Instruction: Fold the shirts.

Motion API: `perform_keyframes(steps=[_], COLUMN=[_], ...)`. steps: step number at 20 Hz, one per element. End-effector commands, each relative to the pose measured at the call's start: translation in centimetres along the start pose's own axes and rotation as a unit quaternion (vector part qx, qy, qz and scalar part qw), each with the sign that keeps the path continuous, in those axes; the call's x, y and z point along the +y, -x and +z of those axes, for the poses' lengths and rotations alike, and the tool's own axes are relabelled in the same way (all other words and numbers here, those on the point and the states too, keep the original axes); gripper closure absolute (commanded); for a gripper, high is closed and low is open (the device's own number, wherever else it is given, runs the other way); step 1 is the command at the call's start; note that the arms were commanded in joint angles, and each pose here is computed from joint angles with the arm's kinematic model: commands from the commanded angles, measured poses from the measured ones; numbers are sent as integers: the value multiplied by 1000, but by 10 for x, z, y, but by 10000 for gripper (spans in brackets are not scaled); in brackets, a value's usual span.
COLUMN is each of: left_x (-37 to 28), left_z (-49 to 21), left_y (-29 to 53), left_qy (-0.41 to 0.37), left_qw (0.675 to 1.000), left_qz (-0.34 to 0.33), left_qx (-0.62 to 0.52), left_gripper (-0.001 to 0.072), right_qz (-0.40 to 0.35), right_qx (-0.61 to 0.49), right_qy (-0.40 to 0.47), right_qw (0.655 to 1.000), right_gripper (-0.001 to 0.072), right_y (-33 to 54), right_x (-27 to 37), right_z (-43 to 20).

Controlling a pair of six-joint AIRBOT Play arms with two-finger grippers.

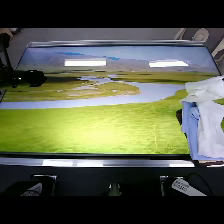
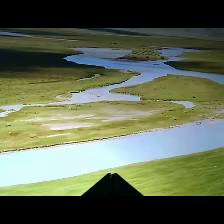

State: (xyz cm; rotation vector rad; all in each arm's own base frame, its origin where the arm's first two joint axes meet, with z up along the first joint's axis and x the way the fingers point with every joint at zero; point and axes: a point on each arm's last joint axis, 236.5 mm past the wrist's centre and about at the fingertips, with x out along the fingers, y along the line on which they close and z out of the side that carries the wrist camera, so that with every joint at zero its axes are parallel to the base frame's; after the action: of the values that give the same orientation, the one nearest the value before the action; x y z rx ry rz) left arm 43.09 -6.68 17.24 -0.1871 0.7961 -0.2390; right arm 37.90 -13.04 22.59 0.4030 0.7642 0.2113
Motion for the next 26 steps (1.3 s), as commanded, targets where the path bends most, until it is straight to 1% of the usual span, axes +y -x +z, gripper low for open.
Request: perform_keyframes(steps=[1, 4, 6, 7, 9, 12, 13, 15, 16, 17, 18, 19, 20, 22, 24, 25, 26], left_x=[1, 1, 1, 1, 1, -4, -7, -14, -18, -22, -26, -29, -33, -46, -58, -64, -65], left_z=[9, 12, 12, 12, 14, 13, 13, 11, 11, 10, 9, 8, 7, 10, 23, 33, 43], left_y=[0, 0, 0, 0, 0, -1, -1, -2, -3, -3, -4, -4, -4, -2, 7, 14, 19], left_qy=[-2, -2, -6, -6, -6, -8, -8, -14, -17, -20, -23, -25, -28, -27, -39, -52, -71], left_qw=[1000, 1000, 1000, 1000, 1000, 1000, 1000, 999, 999, 999, 999, 999, 999, 998, 997, 996, 995], left_qz=[2, 2, 2, 2, 3, -3, -6, -12, -15, -18, -21, -24, -28, -45, -54, -54, -44], left_qx=[-19, -25, -25, -26, -30, -28, -28, -26, -25, -24, -22, -21, -20, -25, -41, -52, -58], left_gripper=[682, 682, 682, 682, 682, 682, 682, 682, 682, 682, 682, 681, 682, 682, 683, 684, 685], right_qz=[-59, -158, -212, -226, -226, -266, -269, -249, -240, -239, -247, -261, -272, -329, -400, -413, -406], right_qx=[11, 34, 107, 142, 205, 268, 272, 270, 272, 271, 265, 251, 238, 168, 39, -31, -95], right_qy=[-31, -59, -79, -97, -128, -163, -168, -185, -192, -195, -184, -155, -125, -51, 23, 53, 85], right_qw=[998, 985, 968, 959, 944, 911, 909, 912, 912, 912, 914, 919, 924, 928, 916, 909, 905], right_gripper=[692, 692, 692, 693, 692, 692, 692, 690, 635, 410, 151, 18, 10, 11, 23, 49, 50], right_y=[56, 89, 102, 104, 97, 93, 86, 59, 50, 44, 44, 47, 54, 82, 127, 145, 157], right_x=[-28, -70, -93, -103, -111, -128, -130, -130, -130, -133, -139, -148, -154, -170, -172, -161, -142], right_z=[-22, -48, -86, -106, -149, -216, -232, -257, -266, -271, -269, -258, -243, -180, -85, -40, 0])
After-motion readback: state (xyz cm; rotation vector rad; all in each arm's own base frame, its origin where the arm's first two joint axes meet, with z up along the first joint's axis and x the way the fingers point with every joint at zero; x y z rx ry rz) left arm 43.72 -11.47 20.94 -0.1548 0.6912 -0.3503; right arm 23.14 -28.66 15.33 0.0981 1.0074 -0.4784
